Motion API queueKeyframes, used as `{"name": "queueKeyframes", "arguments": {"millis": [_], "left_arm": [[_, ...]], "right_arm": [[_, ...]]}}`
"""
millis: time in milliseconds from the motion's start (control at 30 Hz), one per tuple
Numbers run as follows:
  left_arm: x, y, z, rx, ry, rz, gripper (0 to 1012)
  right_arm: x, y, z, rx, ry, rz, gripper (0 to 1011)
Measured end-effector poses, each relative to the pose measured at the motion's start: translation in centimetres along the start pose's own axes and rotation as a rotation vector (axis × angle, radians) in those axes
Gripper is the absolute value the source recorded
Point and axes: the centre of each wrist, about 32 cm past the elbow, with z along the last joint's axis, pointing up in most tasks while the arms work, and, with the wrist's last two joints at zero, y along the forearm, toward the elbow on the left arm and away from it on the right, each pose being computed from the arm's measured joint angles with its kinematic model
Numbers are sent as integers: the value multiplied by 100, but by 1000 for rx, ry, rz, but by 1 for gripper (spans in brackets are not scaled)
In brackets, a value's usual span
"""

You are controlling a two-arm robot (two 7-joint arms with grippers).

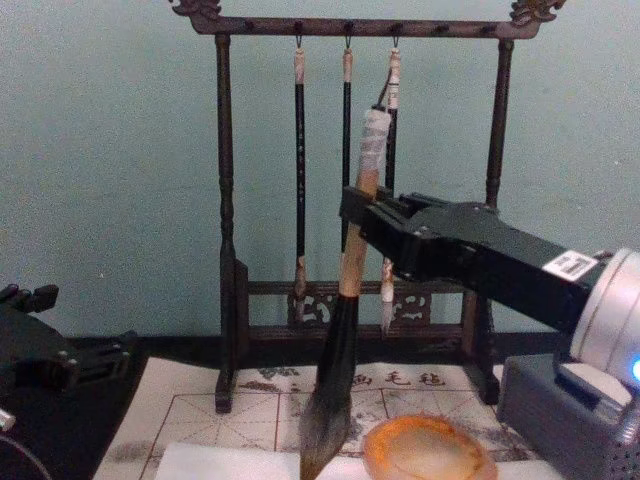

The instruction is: Pick up the brush from the inkstone, write on the paper, then place the brush back to its original position.

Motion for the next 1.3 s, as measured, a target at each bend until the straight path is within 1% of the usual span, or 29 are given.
{"name": "queueKeyframes", "arguments": {"millis": [233, 833, 1300], "left_arm": [[0, 0, 0, 0, 0, 0, 1001], [0, 0, 0, 0, 0, 0, 1001], [0, 0, 0, 0, 0, 0, 1001]], "right_arm": [[-23, 62, -67, 0, -14, -4, 200], [-71, 151, -159, -5, -24, 5, 200], [-80, 142, -208, -19, -34, 9, 200]]}}
